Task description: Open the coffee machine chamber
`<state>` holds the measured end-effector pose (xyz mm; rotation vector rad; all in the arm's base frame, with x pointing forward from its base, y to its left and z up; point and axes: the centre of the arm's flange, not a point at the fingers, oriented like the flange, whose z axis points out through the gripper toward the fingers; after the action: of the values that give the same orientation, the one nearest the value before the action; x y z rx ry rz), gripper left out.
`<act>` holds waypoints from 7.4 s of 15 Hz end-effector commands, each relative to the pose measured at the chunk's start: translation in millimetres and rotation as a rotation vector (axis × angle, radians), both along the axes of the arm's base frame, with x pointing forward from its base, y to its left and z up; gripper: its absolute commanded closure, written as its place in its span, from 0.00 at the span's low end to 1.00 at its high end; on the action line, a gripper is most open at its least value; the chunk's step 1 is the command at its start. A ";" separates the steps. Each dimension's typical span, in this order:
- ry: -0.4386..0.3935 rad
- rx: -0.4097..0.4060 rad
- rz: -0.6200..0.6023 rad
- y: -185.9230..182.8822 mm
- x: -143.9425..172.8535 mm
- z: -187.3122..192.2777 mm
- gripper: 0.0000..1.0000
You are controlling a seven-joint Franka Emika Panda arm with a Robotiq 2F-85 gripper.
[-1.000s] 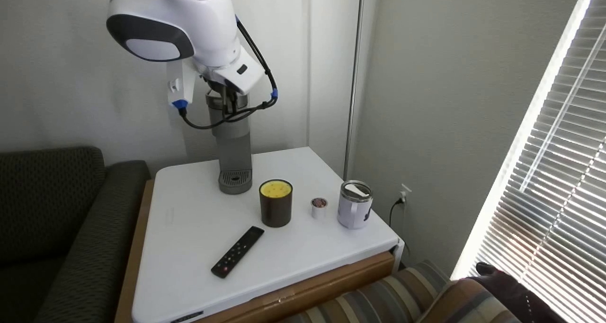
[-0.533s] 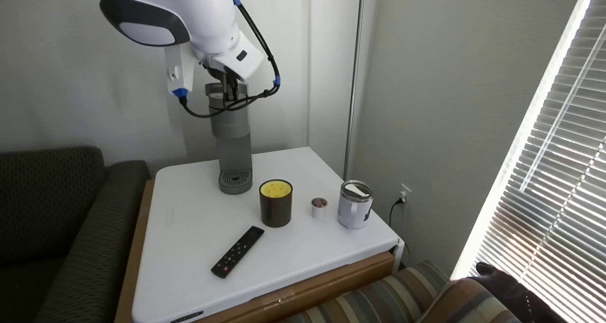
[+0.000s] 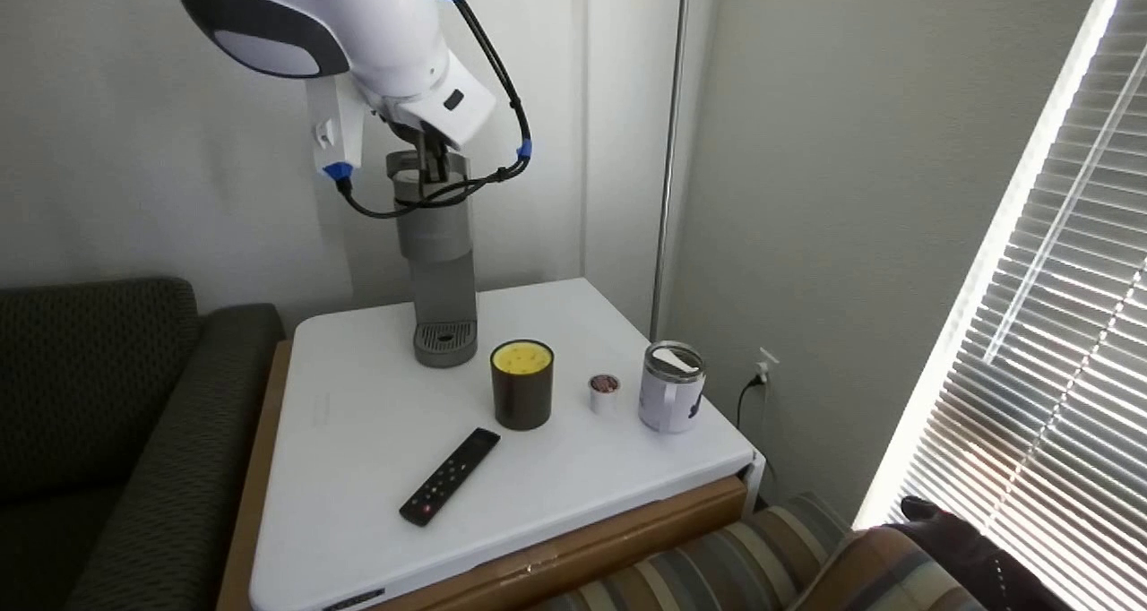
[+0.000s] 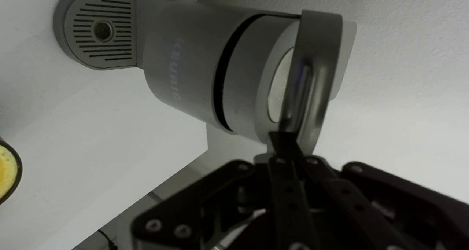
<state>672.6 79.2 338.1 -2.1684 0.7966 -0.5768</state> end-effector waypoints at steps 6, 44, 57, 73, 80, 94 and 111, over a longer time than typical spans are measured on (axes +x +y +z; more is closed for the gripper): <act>-0.051 0.058 0.010 -1.0 -11.1 4.8 1.00; 0.100 0.000 -0.107 12.3 -29.9 -8.2 1.00; 0.064 0.138 -0.164 15.0 -26.7 -11.1 1.00; 0.014 0.126 -0.149 14.4 -19.4 5.5 1.00; 0.009 0.100 -0.144 11.7 -16.6 12.4 1.00; -0.016 0.038 -0.090 18.0 -3.6 24.4 1.00; -0.035 0.003 -0.073 33.3 15.4 38.8 1.00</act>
<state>672.2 106.5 371.1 -2.1387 0.8598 -0.6456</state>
